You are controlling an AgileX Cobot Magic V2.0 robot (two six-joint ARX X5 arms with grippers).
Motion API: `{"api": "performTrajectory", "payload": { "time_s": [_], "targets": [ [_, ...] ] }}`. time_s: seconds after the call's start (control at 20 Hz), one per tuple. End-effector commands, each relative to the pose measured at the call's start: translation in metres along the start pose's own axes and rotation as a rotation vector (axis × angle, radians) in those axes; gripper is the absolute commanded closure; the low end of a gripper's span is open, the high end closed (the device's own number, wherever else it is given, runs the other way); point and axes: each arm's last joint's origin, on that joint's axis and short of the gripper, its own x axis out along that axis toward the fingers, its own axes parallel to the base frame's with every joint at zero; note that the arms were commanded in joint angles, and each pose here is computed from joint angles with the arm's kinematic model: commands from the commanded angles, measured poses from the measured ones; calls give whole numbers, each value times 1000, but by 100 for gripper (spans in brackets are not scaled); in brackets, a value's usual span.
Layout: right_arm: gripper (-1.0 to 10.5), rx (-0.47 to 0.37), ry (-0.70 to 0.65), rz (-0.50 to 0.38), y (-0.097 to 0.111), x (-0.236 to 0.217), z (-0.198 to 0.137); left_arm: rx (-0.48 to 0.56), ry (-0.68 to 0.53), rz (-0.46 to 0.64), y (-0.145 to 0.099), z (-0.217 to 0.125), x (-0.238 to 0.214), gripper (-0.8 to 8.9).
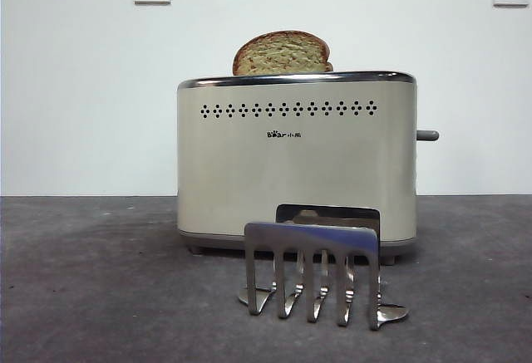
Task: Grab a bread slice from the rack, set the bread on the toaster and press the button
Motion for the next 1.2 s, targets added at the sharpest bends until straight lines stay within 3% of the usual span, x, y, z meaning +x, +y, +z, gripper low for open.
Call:
{"api": "performTrajectory", "payload": {
  "time_s": [0.05, 0.2, 0.3, 0.5, 0.75, 1.2],
  "targets": [
    [946, -8, 58, -12, 1, 13, 6, 81, -154, 102, 22, -25, 21, 796],
    [946, -7, 127, -24, 2, 37, 18, -3, -427, 275, 51, -87, 58, 796],
    [946, -7, 168, -29, 3, 54, 26, -56, -533, 367, 63, -137, 84, 796],
    [946, -6, 221, -37, 4, 87, 39, -162, -612, 409, 63, -209, 122, 796],
    [946, -7, 181, -31, 6, 120, 57, -165, -632, 438, 61, -233, 134, 795],
    [946, -9, -62, 2, 10, 133, 85, -188, -657, 497, 63, -248, 137, 795]
  ]
}}
